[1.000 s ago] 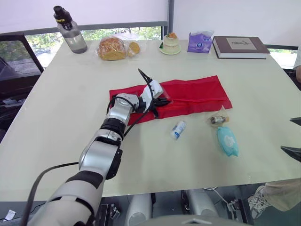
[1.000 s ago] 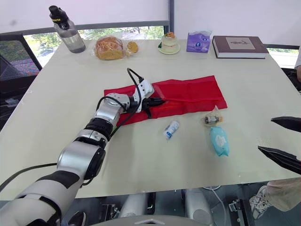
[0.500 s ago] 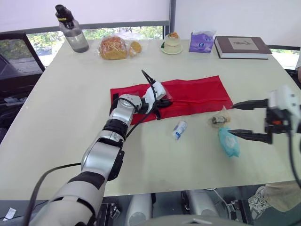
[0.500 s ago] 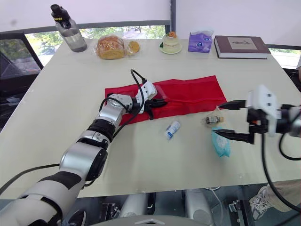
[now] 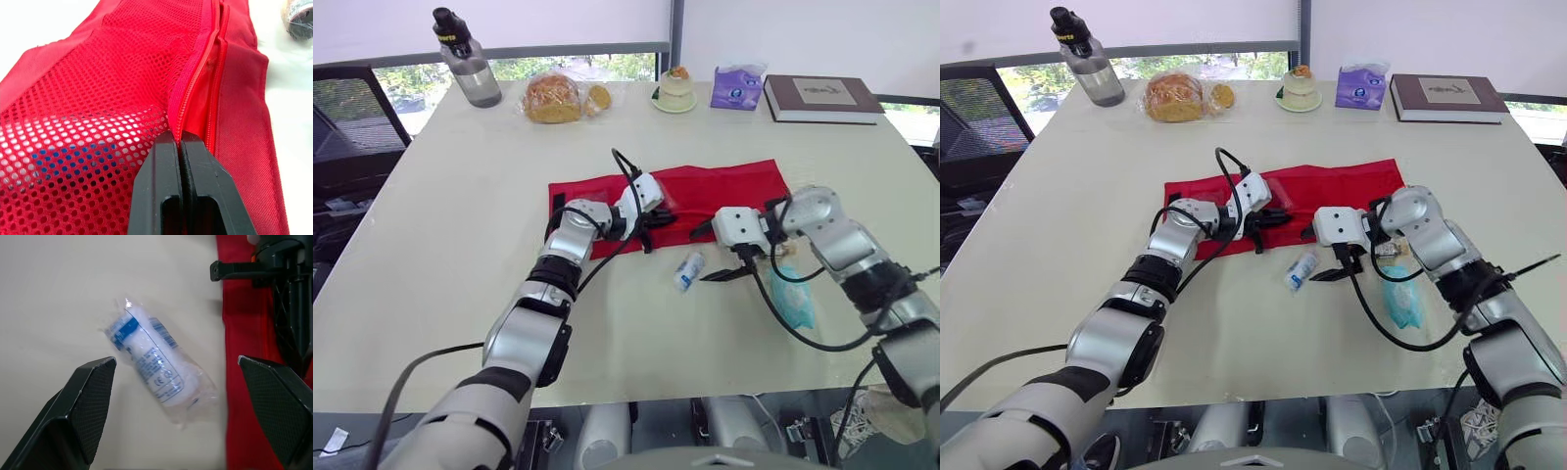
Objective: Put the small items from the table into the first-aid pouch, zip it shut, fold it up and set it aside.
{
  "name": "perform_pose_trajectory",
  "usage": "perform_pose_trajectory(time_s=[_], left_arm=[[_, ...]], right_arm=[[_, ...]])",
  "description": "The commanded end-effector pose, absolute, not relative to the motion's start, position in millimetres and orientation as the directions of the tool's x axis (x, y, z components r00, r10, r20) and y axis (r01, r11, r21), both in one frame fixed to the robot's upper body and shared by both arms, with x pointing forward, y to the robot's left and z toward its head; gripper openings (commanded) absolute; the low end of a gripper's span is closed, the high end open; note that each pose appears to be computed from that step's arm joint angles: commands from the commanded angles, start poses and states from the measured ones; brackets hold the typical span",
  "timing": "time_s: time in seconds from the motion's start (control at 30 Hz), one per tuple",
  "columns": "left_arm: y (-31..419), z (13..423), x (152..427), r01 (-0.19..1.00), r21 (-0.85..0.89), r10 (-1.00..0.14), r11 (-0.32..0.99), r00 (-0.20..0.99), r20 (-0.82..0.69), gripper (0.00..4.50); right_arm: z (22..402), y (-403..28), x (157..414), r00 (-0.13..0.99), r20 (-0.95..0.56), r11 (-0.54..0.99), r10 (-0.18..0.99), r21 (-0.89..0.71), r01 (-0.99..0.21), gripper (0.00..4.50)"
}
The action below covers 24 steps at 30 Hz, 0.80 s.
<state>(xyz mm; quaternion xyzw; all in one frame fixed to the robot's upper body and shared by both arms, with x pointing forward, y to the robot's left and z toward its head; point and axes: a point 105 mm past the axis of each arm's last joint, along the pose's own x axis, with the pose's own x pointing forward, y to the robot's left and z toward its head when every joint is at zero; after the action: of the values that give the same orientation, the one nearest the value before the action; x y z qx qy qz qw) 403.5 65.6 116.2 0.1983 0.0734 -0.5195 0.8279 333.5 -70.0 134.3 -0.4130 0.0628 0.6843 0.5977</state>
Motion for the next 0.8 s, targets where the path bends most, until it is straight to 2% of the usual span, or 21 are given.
perform_pose_trajectory(time_s=[0.03,0.17,0.2,0.27,0.37,0.4,0.5,0.6,0.73,0.8], left_arm=[[63,123,402,0.888,0.267,-0.839,0.375,0.448,-0.309,0.00],[60,125,400,0.889,0.268,-0.843,0.371,0.444,-0.305,0.00],[60,126,400,0.888,0.268,-0.843,0.373,0.445,-0.303,0.00],[60,126,400,0.888,0.266,-0.843,0.374,0.446,-0.301,0.00],[58,125,399,0.891,0.263,-0.845,0.371,0.441,-0.303,0.00],[57,125,399,0.892,0.262,-0.846,0.369,0.439,-0.303,0.00],[55,125,399,0.893,0.262,-0.848,0.366,0.436,-0.302,0.00],[53,126,400,0.894,0.263,-0.850,0.364,0.434,-0.297,0.00],[50,128,400,0.893,0.261,-0.854,0.365,0.434,-0.288,0.00],[50,128,400,0.894,0.260,-0.855,0.365,0.433,-0.286,0.00]], right_arm=[[133,-69,336,0.035,-0.667,-0.340,0.744,-0.423,-0.840,4.27],[120,-75,334,0.000,-0.707,-0.395,0.707,-0.394,-0.830,4.27],[118,-75,332,-0.011,-0.705,-0.398,0.709,-0.387,-0.832,4.07],[117,-74,329,-0.029,-0.700,-0.399,0.713,-0.371,-0.839,3.48],[119,-77,327,-0.032,-0.694,-0.393,0.719,-0.369,-0.843,1.98],[122,-79,326,-0.029,-0.684,-0.377,0.728,-0.365,-0.852,1.68],[130,-85,322,-0.026,-0.651,-0.323,0.759,-0.342,-0.883,0.16],[139,-98,317,0.030,-0.605,-0.203,0.795,-0.313,-0.928,0.03],[147,-118,324,0.258,-0.540,0.066,0.801,-0.348,-0.935,0.03],[148,-128,328,0.375,-0.523,0.186,0.765,-0.379,-0.907,0.03]])
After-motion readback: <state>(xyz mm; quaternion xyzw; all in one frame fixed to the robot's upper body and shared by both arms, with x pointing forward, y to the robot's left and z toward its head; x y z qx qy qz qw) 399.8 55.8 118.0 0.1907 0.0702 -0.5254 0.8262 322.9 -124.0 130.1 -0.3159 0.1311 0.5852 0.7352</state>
